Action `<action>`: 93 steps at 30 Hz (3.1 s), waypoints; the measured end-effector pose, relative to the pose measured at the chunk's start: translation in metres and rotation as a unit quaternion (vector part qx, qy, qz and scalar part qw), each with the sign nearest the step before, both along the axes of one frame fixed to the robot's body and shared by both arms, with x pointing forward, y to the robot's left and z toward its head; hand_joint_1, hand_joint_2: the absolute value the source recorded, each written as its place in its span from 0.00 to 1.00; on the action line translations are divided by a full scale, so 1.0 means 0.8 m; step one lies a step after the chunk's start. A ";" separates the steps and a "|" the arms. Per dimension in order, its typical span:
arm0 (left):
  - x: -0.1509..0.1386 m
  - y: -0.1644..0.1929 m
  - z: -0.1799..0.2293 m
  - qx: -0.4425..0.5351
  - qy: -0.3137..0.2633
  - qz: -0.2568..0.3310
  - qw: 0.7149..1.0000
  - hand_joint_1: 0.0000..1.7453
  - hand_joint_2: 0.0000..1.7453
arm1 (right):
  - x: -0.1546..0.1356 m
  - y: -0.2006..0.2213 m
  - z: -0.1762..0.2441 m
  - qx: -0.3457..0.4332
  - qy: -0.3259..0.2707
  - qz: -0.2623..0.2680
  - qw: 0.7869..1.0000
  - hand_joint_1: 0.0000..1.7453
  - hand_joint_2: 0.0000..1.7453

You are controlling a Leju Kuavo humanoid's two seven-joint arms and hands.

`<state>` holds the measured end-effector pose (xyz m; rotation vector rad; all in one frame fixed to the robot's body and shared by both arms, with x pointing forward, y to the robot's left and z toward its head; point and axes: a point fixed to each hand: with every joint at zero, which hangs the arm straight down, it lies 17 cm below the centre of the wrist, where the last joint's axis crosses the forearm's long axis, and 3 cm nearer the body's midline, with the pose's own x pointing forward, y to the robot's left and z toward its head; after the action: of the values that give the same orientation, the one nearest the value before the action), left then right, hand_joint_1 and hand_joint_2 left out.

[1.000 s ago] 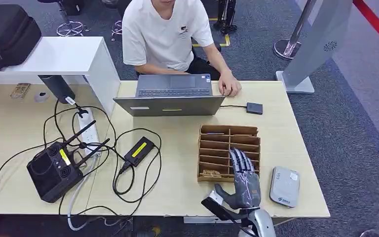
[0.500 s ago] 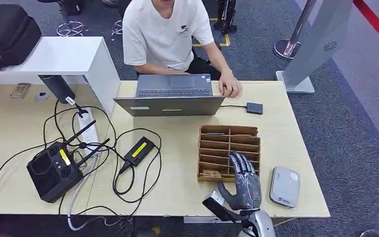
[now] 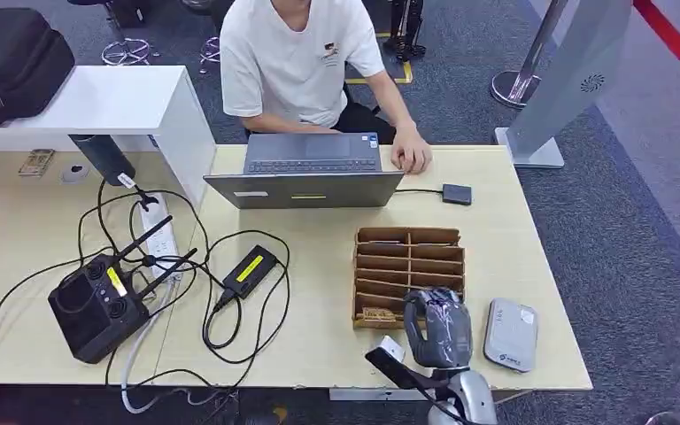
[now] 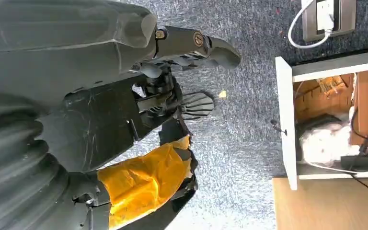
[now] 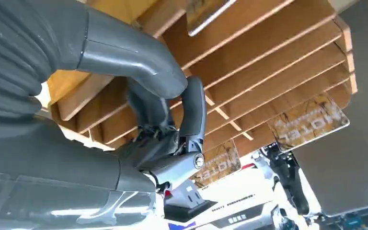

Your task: Pass the card to the sensor for recognition and then transmit it.

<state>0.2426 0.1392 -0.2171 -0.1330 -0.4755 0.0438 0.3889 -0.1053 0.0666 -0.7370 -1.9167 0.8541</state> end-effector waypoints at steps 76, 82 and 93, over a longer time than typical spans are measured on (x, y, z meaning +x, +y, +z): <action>0.002 0.006 0.000 0.002 -0.008 0.002 1.000 0.00 1.00 | -0.071 0.046 0.063 0.087 -0.037 0.059 0.994 0.00 1.00; 0.002 0.006 0.000 0.002 -0.007 0.003 1.000 0.00 1.00 | -0.077 0.054 0.058 0.098 -0.027 0.068 0.993 0.00 1.00; 0.001 0.006 -0.001 0.004 -0.004 -0.001 1.000 0.00 1.00 | -0.101 0.097 0.040 -0.004 -0.062 0.134 0.989 0.00 1.00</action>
<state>0.2437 0.1440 -0.2176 -0.1261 -0.4838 0.0399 0.3078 -0.0274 0.0986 -0.5558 -2.1579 0.9991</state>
